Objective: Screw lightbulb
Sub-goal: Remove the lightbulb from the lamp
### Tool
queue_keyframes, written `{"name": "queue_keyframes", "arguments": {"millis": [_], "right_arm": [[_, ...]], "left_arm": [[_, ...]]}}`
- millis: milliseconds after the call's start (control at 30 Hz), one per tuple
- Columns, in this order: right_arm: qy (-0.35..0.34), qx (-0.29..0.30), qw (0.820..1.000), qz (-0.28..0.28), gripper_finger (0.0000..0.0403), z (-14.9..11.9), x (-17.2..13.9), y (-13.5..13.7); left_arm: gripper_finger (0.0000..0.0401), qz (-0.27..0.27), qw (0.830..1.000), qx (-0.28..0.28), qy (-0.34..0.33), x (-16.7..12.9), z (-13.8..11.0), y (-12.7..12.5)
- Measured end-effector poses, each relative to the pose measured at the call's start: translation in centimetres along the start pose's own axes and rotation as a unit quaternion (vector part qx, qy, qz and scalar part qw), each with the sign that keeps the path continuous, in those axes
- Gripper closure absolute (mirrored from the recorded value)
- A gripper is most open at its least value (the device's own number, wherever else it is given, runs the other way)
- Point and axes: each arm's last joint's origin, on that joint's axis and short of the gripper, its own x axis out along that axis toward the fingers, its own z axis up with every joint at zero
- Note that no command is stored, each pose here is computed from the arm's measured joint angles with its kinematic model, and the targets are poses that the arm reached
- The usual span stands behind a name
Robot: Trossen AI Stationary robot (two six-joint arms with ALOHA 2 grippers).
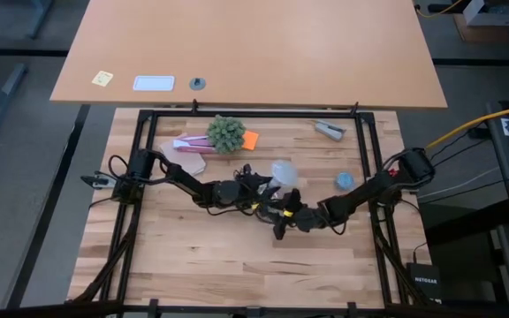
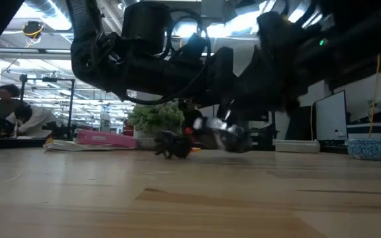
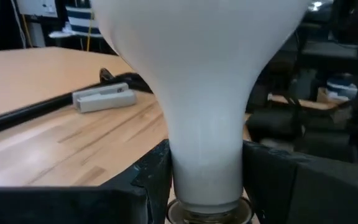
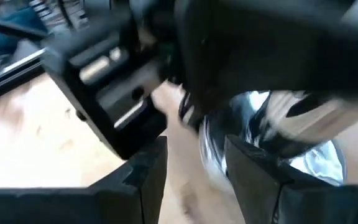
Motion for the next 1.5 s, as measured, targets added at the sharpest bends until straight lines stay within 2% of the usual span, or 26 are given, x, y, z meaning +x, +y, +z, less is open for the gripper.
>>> {"name": "queue_keyframes", "arguments": {"millis": [367, 567, 667, 767, 967, 1100, 1400, 1500], "right_arm": [[-0.095, -0.050, 0.988, -0.107, 0.0237, 2.2, -6.1, 1.6], [-0.108, -0.056, 0.984, -0.134, 0.0237, 2.7, -6.3, 1.2], [-0.101, -0.055, 0.984, -0.136, 0.0237, 3.0, -5.8, 0.7], [-0.085, -0.059, 0.986, -0.128, 0.0237, 3.4, -5.2, 0.3], [-0.068, -0.087, 0.991, -0.073, 0.0237, 4.4, -4.4, 0.3], [-0.064, -0.095, 0.991, -0.065, 0.0237, 4.7, -4.1, 0.0], [-0.036, -0.121, 0.992, -0.011, 0.0237, 4.0, -4.7, 1.0], [-0.040, -0.124, 0.991, -0.009, 0.0237, 3.3, -5.5, 1.8]], "left_arm": [[0.0248, 0.001, 1.000, 0.010, 0.010, 0.0, -0.2, 0.0], [0.0248, -0.046, 0.999, 0.002, 0.014, 0.0, -0.2, -0.3], [0.0248, -0.051, 0.998, -0.013, 0.017, 0.0, -0.2, -0.3], [0.0248, -0.054, 0.998, -0.016, 0.025, 0.1, -0.2, -0.2], [0.0248, -0.061, 0.997, -0.013, 0.033, 0.1, -0.3, -0.1], [0.0248, -0.072, 0.997, -0.014, 0.034, 0.1, -0.3, -0.1], [0.0248, -0.080, 0.996, -0.008, 0.041, 0.2, -0.5, 0.0], [0.0248, -0.079, 0.996, -0.009, 0.041, 0.2, -0.5, 0.0]]}}
